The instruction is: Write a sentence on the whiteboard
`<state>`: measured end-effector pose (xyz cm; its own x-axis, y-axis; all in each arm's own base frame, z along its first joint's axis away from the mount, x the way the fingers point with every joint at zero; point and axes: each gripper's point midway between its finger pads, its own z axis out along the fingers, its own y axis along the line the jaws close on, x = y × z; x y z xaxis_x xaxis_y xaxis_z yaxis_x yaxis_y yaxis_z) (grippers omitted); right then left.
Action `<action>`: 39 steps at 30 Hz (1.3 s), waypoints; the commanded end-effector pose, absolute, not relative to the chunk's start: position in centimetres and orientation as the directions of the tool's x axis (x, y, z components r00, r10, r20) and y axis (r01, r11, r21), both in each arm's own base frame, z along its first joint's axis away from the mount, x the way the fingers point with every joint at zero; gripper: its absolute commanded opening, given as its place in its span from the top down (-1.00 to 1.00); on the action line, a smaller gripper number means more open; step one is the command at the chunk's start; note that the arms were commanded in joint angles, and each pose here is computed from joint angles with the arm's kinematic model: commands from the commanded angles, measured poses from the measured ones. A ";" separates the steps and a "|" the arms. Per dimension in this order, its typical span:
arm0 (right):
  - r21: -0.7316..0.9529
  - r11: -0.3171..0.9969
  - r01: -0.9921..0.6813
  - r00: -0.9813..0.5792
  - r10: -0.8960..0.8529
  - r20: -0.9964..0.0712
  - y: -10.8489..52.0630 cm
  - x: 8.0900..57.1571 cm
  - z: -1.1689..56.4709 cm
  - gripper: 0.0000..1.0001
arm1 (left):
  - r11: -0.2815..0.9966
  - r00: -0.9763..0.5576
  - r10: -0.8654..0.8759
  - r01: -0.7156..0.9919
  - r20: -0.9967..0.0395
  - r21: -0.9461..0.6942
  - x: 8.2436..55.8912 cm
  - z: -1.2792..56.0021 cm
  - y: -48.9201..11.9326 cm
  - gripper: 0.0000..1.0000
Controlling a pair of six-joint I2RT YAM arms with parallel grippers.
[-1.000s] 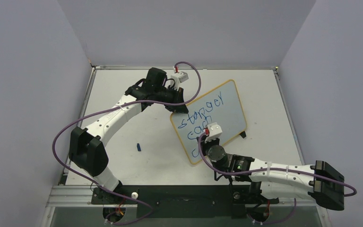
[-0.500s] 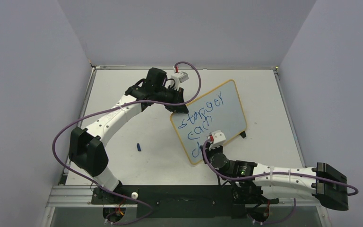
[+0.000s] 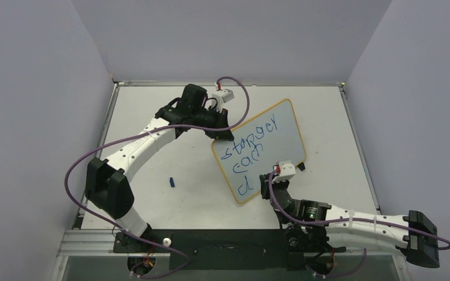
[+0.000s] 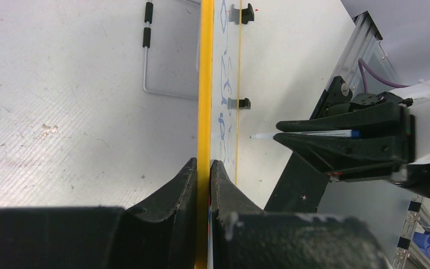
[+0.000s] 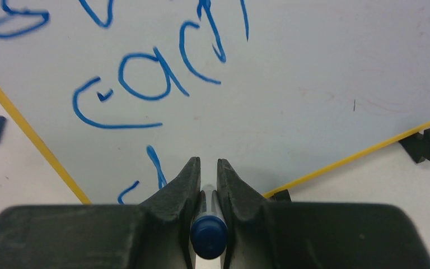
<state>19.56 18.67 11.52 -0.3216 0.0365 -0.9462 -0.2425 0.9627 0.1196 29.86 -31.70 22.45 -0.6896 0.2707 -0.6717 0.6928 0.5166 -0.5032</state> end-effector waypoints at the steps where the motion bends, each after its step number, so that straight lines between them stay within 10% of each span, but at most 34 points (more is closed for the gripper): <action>1: 0.260 0.944 -0.204 -0.224 0.213 -0.951 18.2 20.4 15.8 1.00 | 0.550 -0.612 0.251 0.728 -0.750 -0.410 31.2 24.1 -31.0 1.00; 39: 0.532 0.819 -0.215 -0.243 0.483 -0.841 19.9 22.3 13.9 1.00 | 0.577 -0.659 0.197 0.677 -0.726 -0.457 30.8 24.5 -31.3 1.00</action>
<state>22.09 18.49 12.28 -0.2382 0.4341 -0.8688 -0.1765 0.8603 0.4783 29.72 -31.75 22.56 -0.7075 0.2502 -0.6610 0.6702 0.5342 -0.5152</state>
